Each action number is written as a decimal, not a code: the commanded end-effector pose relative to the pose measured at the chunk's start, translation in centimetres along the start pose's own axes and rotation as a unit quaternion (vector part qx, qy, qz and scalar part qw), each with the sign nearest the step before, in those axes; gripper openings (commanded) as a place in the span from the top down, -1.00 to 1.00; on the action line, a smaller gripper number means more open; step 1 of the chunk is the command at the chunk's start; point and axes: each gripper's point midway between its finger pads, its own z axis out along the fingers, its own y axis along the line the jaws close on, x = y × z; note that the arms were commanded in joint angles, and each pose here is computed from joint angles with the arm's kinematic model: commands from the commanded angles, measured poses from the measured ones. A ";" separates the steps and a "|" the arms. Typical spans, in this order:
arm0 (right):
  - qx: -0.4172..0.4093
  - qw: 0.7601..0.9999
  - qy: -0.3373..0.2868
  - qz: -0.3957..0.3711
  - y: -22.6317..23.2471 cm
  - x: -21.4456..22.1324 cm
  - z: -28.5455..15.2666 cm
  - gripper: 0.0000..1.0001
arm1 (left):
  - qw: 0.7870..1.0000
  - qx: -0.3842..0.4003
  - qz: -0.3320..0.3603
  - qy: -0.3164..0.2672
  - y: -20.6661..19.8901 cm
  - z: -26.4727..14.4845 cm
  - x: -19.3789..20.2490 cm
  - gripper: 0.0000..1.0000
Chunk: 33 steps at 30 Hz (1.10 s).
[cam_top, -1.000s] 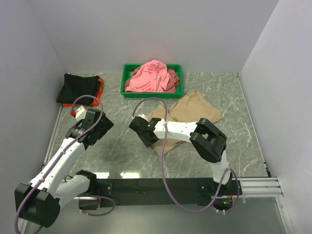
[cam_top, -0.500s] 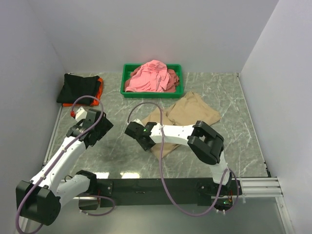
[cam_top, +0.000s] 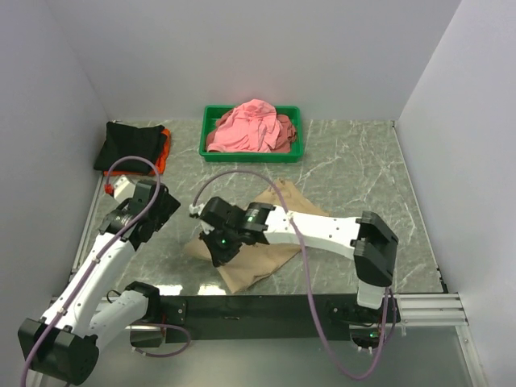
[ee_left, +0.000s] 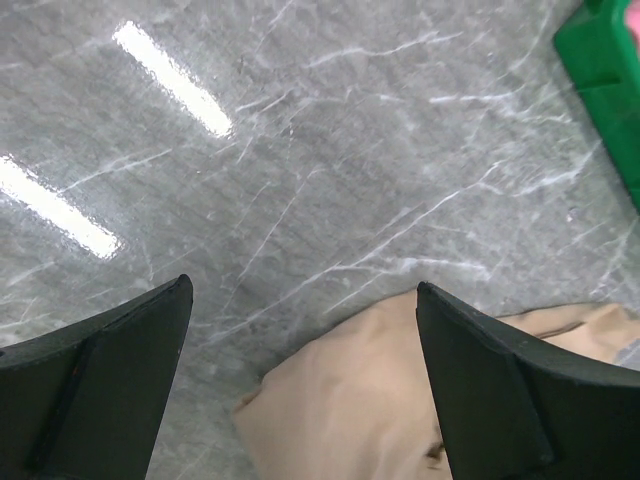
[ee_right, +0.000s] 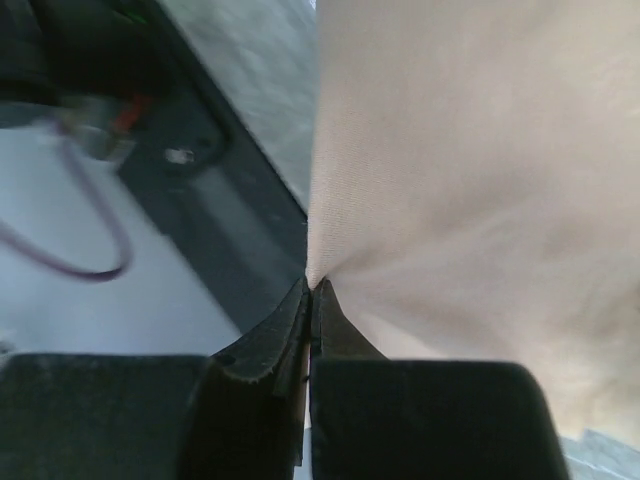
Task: Fold and stack the t-shirts
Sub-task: Fold the tshirt
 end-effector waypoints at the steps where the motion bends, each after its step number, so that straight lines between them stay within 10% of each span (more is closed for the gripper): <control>1: -0.049 0.997 -0.046 0.042 0.0 -3.3 -3.6 1.00 | 0.999 0.011 -0.021 -0.029 -0.6 -1.3 -1.9 -0.99; 18: 0.001 0.963 -0.159 0.219 -15.8 -3.4 -11.3 1.00 | 1.000 -0.004 -0.002 -0.006 -1.8 0.9 -1.1 -0.99; 33: 0.123 0.950 -0.174 0.229 -25.2 -1.2 -15.0 1.00 | 1.000 -0.005 0.016 0.011 -2.8 2.6 -0.4 -0.99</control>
